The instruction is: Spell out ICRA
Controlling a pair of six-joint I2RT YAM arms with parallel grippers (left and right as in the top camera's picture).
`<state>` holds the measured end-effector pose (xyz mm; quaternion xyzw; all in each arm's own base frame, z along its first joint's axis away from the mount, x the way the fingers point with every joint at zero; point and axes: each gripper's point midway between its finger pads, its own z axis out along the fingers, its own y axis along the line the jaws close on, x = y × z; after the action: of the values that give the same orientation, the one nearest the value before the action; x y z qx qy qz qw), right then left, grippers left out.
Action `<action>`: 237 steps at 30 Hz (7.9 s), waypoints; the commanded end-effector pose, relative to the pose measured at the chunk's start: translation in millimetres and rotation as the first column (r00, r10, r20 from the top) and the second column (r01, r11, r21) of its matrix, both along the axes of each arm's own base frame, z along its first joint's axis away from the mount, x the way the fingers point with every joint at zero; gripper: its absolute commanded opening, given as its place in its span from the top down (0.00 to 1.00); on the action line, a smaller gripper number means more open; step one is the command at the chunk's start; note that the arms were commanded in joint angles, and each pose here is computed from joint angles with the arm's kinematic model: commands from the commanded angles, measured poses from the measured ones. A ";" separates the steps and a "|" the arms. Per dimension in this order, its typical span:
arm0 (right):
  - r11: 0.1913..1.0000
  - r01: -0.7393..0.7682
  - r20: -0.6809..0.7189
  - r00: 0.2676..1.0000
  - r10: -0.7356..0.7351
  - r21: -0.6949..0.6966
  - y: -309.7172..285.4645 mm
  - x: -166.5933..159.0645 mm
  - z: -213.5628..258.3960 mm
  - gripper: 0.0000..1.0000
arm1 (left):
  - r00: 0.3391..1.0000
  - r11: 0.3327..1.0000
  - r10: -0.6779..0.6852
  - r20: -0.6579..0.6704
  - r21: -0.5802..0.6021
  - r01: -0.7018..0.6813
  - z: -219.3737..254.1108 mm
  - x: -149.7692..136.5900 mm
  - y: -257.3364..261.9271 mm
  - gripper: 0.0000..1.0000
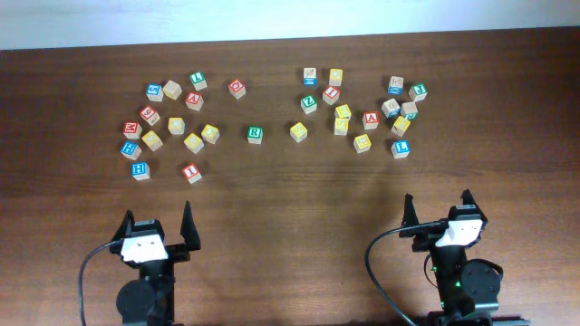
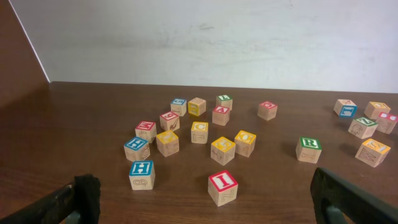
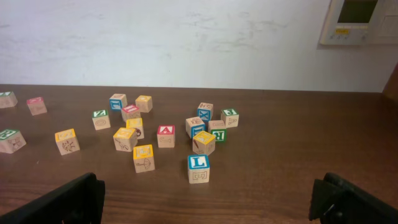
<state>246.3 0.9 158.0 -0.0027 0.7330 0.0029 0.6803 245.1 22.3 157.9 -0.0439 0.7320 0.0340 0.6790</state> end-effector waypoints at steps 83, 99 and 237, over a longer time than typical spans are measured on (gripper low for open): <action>1.000 0.015 -0.008 1.000 -0.015 -0.003 -3.1 0.0 -3.1 0.02 | 0.922 0.943 -0.319 -0.218 -0.170 0.286 150.9 34.0 -54.3 0.01; 1.000 0.015 -0.008 1.000 -0.015 -0.003 -3.1 0.0 -3.1 0.02 | 0.616 0.922 -0.354 -0.703 -0.371 0.106 85.2 93.9 -45.9 0.01; 1.000 0.015 -0.008 1.000 -0.015 -0.003 -3.1 0.0 -3.1 0.02 | 0.224 0.898 0.048 -0.973 -0.056 -0.435 -114.7 137.0 -23.4 0.75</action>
<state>246.3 0.9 157.7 -0.0026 0.7334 0.0031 0.6798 368.1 2.6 14.4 -0.2407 0.9679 0.0609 0.0388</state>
